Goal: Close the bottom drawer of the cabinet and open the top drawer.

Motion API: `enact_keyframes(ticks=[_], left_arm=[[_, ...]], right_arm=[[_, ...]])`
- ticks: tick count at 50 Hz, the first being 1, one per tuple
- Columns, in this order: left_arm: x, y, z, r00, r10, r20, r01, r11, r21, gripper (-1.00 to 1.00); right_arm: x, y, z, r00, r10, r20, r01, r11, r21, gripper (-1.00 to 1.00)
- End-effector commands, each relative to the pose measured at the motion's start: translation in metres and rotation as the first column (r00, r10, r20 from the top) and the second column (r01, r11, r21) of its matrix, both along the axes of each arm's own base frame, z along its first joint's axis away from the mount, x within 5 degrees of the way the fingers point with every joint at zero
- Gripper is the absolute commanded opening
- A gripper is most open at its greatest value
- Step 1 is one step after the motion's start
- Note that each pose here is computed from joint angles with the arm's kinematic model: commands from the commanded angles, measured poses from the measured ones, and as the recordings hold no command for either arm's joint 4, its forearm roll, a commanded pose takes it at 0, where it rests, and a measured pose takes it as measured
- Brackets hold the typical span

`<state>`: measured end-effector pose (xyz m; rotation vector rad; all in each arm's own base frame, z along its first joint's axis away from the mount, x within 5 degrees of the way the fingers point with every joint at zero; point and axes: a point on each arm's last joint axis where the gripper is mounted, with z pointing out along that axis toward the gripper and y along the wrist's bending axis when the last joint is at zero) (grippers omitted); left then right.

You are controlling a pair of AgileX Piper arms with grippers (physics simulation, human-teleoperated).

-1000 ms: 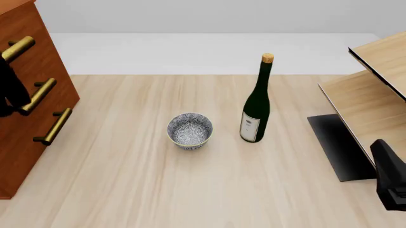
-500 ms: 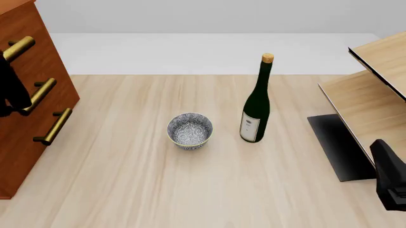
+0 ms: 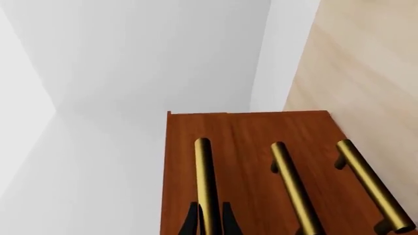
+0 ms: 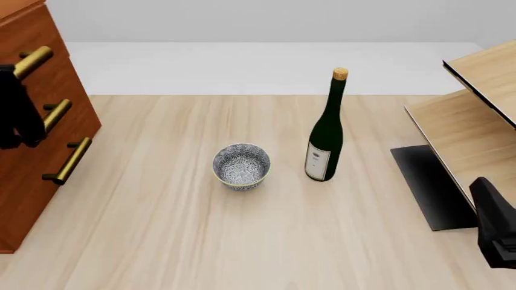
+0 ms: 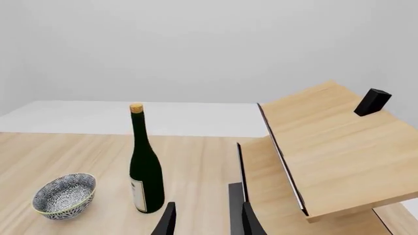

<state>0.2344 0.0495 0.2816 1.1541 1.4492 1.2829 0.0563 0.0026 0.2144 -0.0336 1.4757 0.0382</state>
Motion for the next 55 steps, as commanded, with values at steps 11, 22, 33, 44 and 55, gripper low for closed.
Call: enact_keyframes(ticks=[11,22,33,44,55], left_arm=[[0.001,-0.016,0.003,0.998,-0.059,-0.009,0.058,0.998,-0.026,-1.0],[0.01,-0.028,0.001,0.994,-0.11,-0.016,0.11,0.993,-0.03,-1.0],[0.017,-0.041,-0.002,0.986,-0.164,-0.022,0.163,0.986,-0.028,-1.0],[0.015,-0.046,-0.002,0.982,-0.187,-0.026,0.186,0.982,-0.024,-1.0],[0.015,-0.048,-0.002,0.981,-0.191,-0.028,0.19,0.981,-0.026,-1.0]], right_arm=[[0.0,0.0,0.0,1.0,0.002,0.0,-0.002,1.0,0.001,1.0],[0.0,0.0,0.0,1.0,0.004,0.0,-0.004,1.0,0.004,1.0],[0.0,0.0,0.0,1.0,0.003,-0.001,-0.003,1.0,0.007,1.0],[0.0,0.0,0.0,1.0,0.003,0.0,-0.003,1.0,0.009,1.0],[0.0,0.0,0.0,1.0,0.002,0.002,-0.002,1.0,0.009,1.0]])
